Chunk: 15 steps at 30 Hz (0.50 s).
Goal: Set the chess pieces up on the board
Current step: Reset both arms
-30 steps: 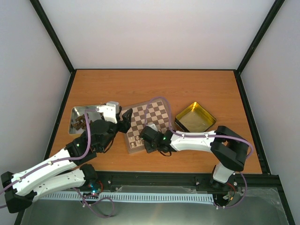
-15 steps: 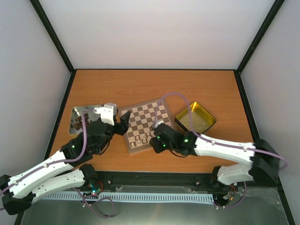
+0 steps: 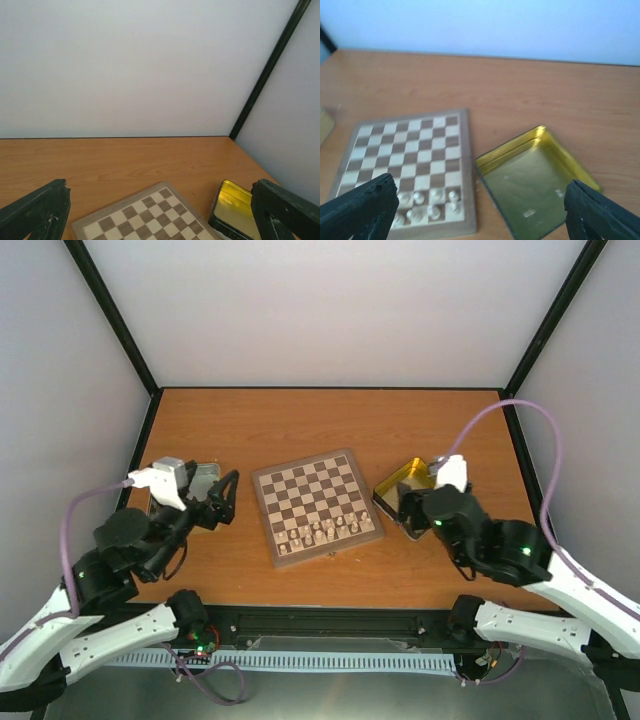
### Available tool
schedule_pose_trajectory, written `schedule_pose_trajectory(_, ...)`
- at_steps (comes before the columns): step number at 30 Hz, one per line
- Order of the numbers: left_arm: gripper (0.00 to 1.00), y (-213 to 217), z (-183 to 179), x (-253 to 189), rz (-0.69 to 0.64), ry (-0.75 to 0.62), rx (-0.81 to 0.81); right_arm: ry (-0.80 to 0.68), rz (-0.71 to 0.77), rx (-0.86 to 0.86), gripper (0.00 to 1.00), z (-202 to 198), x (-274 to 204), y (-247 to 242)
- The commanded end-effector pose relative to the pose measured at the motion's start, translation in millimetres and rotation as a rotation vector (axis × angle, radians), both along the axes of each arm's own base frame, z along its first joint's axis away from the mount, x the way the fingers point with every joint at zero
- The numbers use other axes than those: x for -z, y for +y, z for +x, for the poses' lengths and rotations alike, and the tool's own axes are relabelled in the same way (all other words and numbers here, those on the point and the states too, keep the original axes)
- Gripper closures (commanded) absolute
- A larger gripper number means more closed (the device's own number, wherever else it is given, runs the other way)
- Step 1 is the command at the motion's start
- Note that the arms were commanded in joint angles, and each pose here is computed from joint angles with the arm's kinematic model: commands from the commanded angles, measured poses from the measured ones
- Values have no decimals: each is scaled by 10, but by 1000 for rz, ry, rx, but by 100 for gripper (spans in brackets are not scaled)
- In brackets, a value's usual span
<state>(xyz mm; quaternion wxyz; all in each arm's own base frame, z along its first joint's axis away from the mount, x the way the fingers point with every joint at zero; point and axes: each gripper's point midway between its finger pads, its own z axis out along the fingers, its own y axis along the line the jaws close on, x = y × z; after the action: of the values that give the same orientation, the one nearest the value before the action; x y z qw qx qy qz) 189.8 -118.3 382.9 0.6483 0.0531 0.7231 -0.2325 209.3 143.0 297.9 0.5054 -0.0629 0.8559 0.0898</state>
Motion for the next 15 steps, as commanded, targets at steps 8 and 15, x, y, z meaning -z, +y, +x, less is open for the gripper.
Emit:
schedule_pose_trajectory(8,0,785,-215,-388,31,-84,-190,-217,-43,248,0,-156,-606,-995)
schedule_pose_trajectory(15,0,1033,-325,-502,12,-145,-232,-272,10,306,0,-266,-657,-1279)
